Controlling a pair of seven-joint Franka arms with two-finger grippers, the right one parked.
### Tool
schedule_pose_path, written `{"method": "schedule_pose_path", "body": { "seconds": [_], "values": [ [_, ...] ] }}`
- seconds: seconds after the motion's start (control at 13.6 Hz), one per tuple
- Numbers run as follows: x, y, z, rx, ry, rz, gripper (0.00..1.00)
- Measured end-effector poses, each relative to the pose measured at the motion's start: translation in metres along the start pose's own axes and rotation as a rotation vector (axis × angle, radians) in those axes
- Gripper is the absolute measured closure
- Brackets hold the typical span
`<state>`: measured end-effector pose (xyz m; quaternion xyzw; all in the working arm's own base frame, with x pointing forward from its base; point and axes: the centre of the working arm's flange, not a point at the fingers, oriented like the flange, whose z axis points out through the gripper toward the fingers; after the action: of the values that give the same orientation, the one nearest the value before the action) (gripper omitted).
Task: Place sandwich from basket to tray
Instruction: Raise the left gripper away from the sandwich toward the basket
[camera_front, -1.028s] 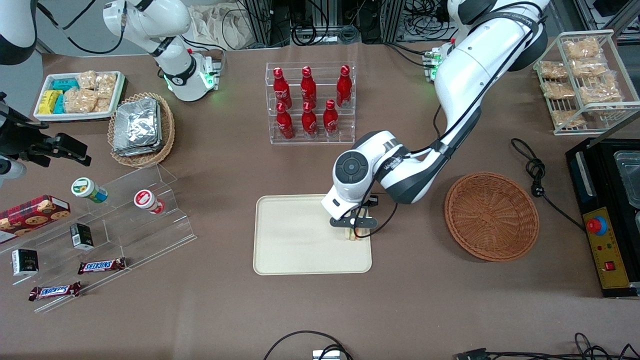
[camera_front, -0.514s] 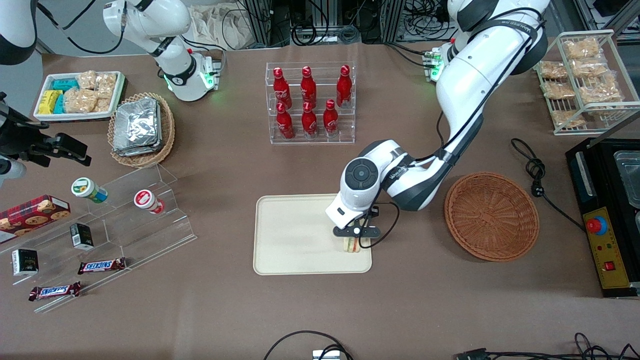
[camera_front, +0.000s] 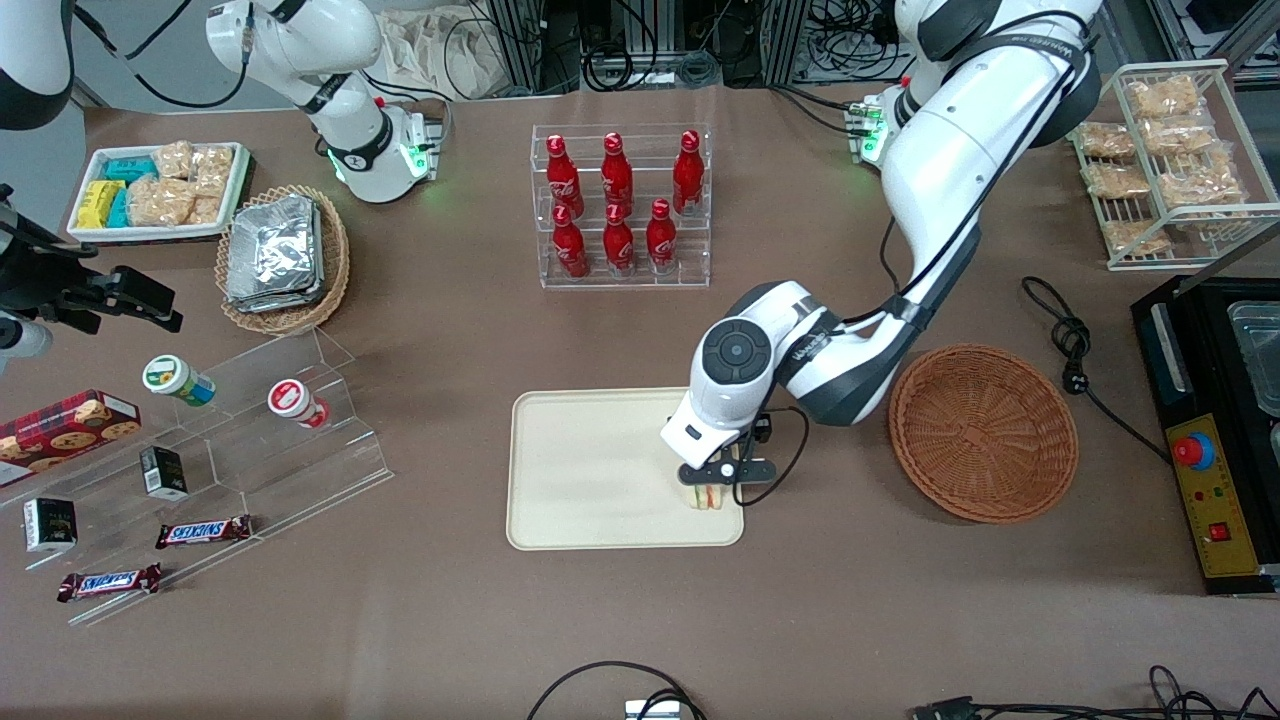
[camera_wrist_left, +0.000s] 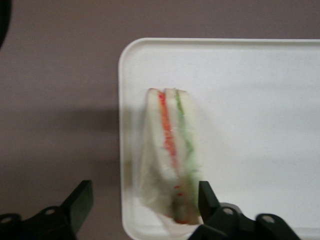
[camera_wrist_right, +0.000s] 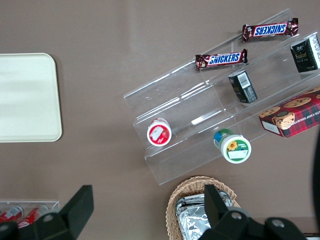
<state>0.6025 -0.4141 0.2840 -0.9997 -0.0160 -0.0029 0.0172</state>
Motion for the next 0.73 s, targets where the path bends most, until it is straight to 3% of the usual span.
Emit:
{"method": "schedule_pose_path", "body": {
  "seconds": [0.15, 0.29, 0.44, 0.73],
  "values": [
    [-0.005, -0.008, -0.022, 0.055, -0.016, -0.003, 0.0],
    [-0.02, -0.01, -0.048, 0.078, -0.003, 0.01, 0.0],
    [-0.042, -0.026, -0.067, 0.075, -0.024, 0.007, 0.0],
    [-0.078, -0.088, -0.091, 0.082, -0.033, 0.025, 0.0]
  ]
}}
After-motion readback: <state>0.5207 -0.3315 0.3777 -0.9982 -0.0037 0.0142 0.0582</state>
